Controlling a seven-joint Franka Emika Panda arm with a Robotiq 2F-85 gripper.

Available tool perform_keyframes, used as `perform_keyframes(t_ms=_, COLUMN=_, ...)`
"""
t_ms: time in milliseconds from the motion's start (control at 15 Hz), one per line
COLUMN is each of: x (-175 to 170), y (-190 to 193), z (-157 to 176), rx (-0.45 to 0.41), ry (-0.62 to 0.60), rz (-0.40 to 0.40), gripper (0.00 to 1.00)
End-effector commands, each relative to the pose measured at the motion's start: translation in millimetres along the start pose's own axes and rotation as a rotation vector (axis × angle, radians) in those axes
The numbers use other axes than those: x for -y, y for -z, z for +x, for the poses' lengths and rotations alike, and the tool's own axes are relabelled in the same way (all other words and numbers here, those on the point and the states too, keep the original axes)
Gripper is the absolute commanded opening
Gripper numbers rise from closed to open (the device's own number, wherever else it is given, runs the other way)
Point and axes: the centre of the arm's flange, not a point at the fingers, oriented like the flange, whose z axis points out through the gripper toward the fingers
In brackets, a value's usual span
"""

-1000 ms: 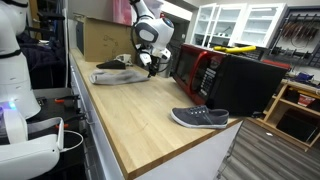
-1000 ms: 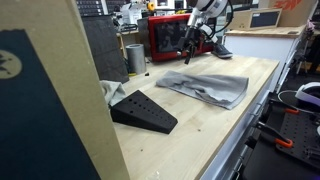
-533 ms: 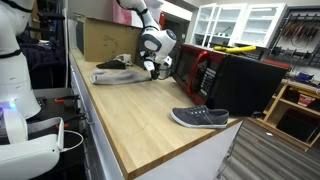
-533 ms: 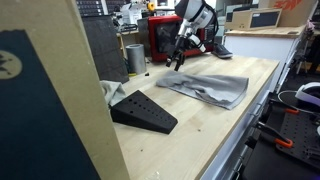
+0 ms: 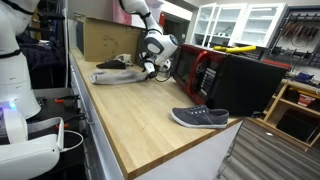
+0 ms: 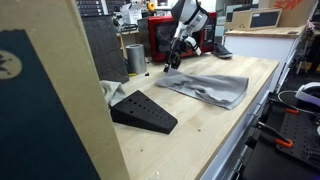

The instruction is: Fold the grey towel

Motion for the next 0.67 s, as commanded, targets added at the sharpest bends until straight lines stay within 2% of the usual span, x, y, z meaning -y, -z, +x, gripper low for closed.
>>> perform_keyframes(t_ms=0, x=0.1, y=9.5, z=0.9, rx=0.031, ry=-0.014, rz=0.065, gripper=0.27)
perform_keyframes(t_ms=67, x=-0.3, y=12.1, z=-0.9, rx=0.036, ry=-0.014, rz=0.069, gripper=0.18)
perform_keyframes(t_ms=267, x=-2.8, y=20.4, z=-6.7, rx=0.043, ry=-0.007, rz=0.064, gripper=0.00)
perform_keyframes(t_ms=600, x=0.1, y=36.4, z=-7.5, rx=0.014, ry=0.046, rz=-0.023, gripper=0.01)
